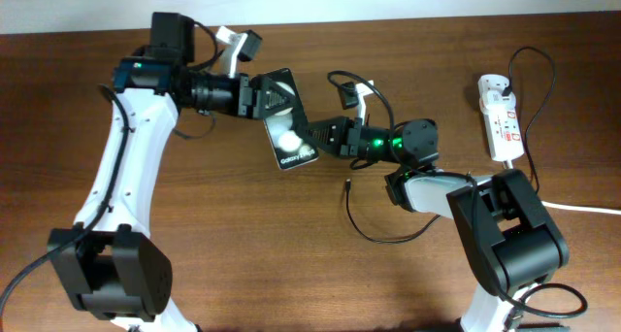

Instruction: Plug charger to phone and switch on socket

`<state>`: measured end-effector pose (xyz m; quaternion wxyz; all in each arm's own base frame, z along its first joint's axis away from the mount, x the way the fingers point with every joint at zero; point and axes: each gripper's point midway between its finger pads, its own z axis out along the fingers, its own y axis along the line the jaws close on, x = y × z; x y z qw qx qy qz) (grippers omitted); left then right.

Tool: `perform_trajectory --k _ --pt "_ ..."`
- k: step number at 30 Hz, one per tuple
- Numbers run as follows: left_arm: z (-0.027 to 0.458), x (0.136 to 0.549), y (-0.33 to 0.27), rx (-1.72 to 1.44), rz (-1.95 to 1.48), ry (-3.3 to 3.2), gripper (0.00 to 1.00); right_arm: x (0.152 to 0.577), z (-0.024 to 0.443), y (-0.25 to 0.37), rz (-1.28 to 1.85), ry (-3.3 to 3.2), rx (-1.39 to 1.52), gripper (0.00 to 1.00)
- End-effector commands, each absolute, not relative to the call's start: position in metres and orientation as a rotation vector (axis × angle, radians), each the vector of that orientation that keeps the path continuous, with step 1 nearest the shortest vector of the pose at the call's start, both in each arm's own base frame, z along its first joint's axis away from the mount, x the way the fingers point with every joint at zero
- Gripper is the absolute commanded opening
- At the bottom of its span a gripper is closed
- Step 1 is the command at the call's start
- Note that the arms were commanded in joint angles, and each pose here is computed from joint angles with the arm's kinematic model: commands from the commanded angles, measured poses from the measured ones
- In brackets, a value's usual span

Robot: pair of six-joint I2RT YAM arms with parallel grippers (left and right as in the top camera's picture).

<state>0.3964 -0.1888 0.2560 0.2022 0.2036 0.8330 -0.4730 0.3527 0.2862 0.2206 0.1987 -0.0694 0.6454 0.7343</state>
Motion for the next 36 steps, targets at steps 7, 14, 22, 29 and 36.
perform_trajectory --k 7,14,22,29,36 --pt "0.293 0.374 -0.214 0.693 -1.511 2.164 0.68 0.384 0.258 0.276 1.984 1.582 0.015 0.04" --pt "0.293 0.374 -0.214 0.692 -1.511 2.164 0.56 0.39 0.259 0.273 1.971 1.563 0.054 0.04" --pt "0.295 0.377 -0.215 0.709 -1.495 2.138 0.35 0.376 0.255 0.28 2.005 1.616 -0.043 0.04" --pt "0.296 0.379 -0.215 0.715 -1.488 2.128 0.37 0.366 0.251 0.284 2.026 1.651 -0.108 0.04" --pt "0.299 0.385 -0.215 0.739 -1.46 2.09 0.25 0.362 0.248 0.286 2.036 1.678 -0.131 0.04"
